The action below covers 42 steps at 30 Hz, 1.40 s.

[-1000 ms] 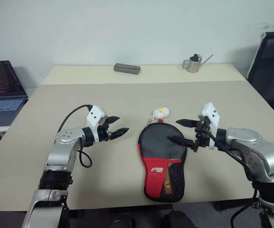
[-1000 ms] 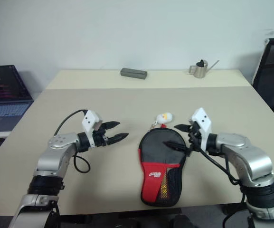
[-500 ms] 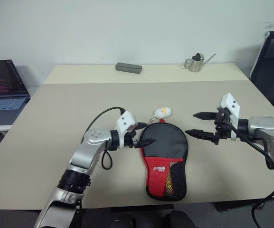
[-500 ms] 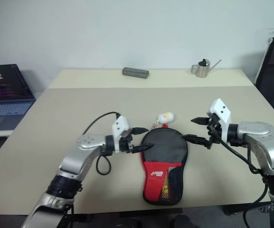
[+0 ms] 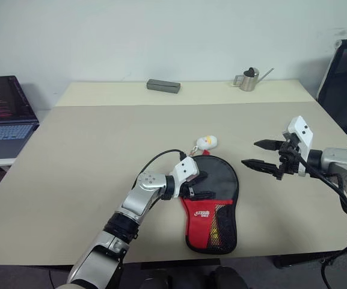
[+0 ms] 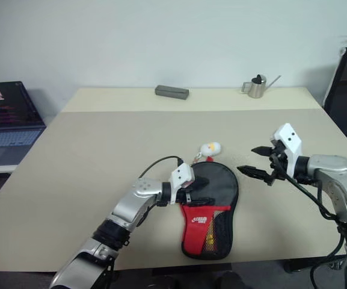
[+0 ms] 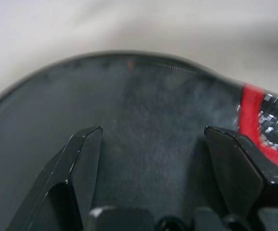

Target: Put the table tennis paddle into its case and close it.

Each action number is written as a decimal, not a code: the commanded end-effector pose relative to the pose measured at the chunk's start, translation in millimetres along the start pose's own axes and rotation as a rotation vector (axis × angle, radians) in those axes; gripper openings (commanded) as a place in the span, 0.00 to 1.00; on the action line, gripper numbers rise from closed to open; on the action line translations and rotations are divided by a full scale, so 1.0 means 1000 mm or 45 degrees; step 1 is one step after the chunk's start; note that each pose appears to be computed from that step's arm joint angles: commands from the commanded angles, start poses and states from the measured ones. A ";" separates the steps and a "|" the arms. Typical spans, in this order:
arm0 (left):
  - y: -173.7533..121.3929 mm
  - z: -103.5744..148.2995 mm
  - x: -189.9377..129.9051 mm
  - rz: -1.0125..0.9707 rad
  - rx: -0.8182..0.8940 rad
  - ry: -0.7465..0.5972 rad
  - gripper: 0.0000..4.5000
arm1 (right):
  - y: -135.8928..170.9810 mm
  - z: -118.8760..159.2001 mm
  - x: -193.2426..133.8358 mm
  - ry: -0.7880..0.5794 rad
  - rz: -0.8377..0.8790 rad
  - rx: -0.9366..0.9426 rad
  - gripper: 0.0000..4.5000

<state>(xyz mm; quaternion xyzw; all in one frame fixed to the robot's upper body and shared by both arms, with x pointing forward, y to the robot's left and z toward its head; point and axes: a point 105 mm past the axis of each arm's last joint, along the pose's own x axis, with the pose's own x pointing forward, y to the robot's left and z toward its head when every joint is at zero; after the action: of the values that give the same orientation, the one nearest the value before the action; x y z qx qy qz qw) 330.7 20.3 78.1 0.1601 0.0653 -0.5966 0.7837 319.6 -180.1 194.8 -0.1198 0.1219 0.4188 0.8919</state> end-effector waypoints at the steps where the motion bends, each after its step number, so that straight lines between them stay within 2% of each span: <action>1: 0.001 -0.020 0.003 0.039 0.003 0.086 0.82 | -0.008 0.020 -0.004 -0.069 -0.033 -0.046 1.00; 9: -0.011 -0.035 0.012 0.013 -0.042 0.054 0.82 | -0.015 0.030 0.020 -0.125 -0.014 -0.045 1.00; 13: -0.017 -0.054 0.009 0.007 -0.081 0.089 0.82 | -0.019 0.036 0.034 -0.139 -0.018 -0.016 1.00; 19: -0.022 -0.062 0.004 -0.019 -0.099 0.105 0.82 | -0.031 0.043 0.070 -0.127 -0.054 0.032 1.00; 26: -0.026 -0.061 0.006 -0.049 -0.092 0.109 0.82 | -0.051 0.029 0.115 0.022 -0.117 0.020 1.00; 33: -0.028 -0.059 0.007 -0.054 -0.086 0.106 0.82 | -0.051 0.017 0.155 0.046 -0.197 0.145 1.00; 42: -0.029 -0.059 0.007 -0.053 -0.085 0.111 0.82 | -0.047 0.003 0.176 0.067 -0.334 0.142 1.00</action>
<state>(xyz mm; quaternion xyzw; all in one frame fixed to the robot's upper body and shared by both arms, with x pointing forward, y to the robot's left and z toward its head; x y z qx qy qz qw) 330.4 22.0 62.6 0.1580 0.0332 -0.5883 0.7923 458.6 -86.3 126.7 -0.0863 0.1879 0.2955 0.9327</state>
